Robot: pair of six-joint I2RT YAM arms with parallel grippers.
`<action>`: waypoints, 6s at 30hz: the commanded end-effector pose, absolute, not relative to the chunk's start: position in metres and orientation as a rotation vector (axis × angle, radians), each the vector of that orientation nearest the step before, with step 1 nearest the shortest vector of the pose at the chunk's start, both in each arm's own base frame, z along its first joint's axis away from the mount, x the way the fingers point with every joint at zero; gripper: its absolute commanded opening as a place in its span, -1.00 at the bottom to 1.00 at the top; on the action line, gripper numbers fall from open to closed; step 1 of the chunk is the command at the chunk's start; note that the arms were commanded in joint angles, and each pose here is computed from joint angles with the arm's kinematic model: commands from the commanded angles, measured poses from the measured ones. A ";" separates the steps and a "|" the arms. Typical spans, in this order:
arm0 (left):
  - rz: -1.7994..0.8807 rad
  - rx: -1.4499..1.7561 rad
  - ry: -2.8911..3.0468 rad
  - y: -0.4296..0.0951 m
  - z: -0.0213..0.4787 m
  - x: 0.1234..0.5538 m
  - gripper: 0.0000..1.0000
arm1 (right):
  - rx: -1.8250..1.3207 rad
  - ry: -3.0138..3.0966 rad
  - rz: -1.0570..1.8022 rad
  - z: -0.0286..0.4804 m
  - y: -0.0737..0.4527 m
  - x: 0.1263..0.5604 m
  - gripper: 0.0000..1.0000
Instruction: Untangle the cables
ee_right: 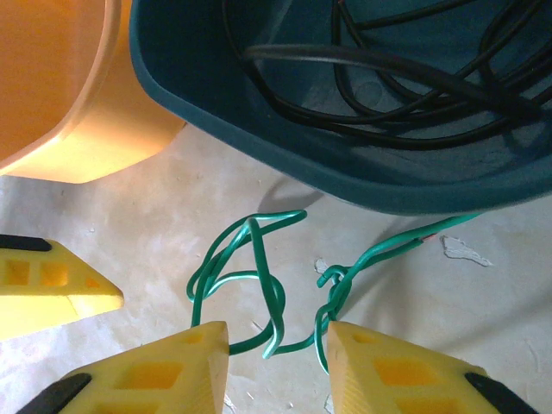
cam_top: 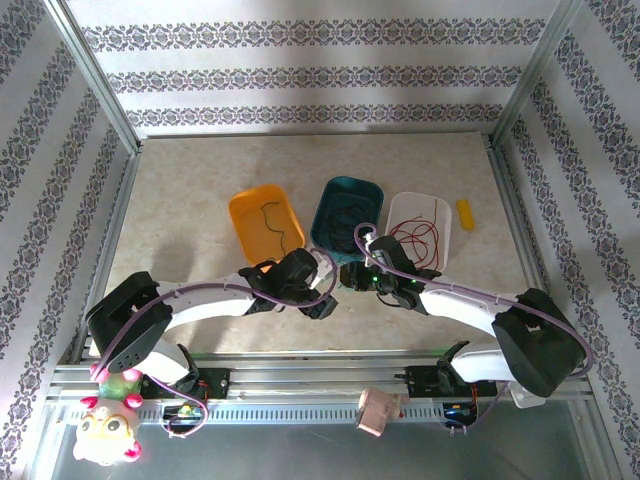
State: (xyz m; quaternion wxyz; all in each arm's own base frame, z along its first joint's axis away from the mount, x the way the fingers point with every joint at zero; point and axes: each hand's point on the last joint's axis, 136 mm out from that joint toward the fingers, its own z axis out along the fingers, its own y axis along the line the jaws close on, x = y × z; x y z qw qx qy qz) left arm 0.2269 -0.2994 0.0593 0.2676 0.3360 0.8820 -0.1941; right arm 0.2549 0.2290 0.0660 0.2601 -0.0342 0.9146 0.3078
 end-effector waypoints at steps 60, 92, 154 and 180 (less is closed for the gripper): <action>-0.956 0.782 2.121 -0.375 0.138 0.265 -0.63 | -0.047 2.260 1.421 0.146 0.233 0.222 -1.00; -1.275 0.470 2.077 -0.304 0.178 0.270 -1.00 | -0.052 2.358 1.329 0.105 0.221 0.227 0.18; -1.195 0.237 2.021 -0.237 0.196 0.276 -1.00 | 0.296 2.221 0.375 0.140 0.081 0.244 -1.00; -1.096 -0.295 1.709 -0.089 0.264 0.343 -1.00 | 0.376 2.171 0.439 0.145 0.070 0.242 -1.00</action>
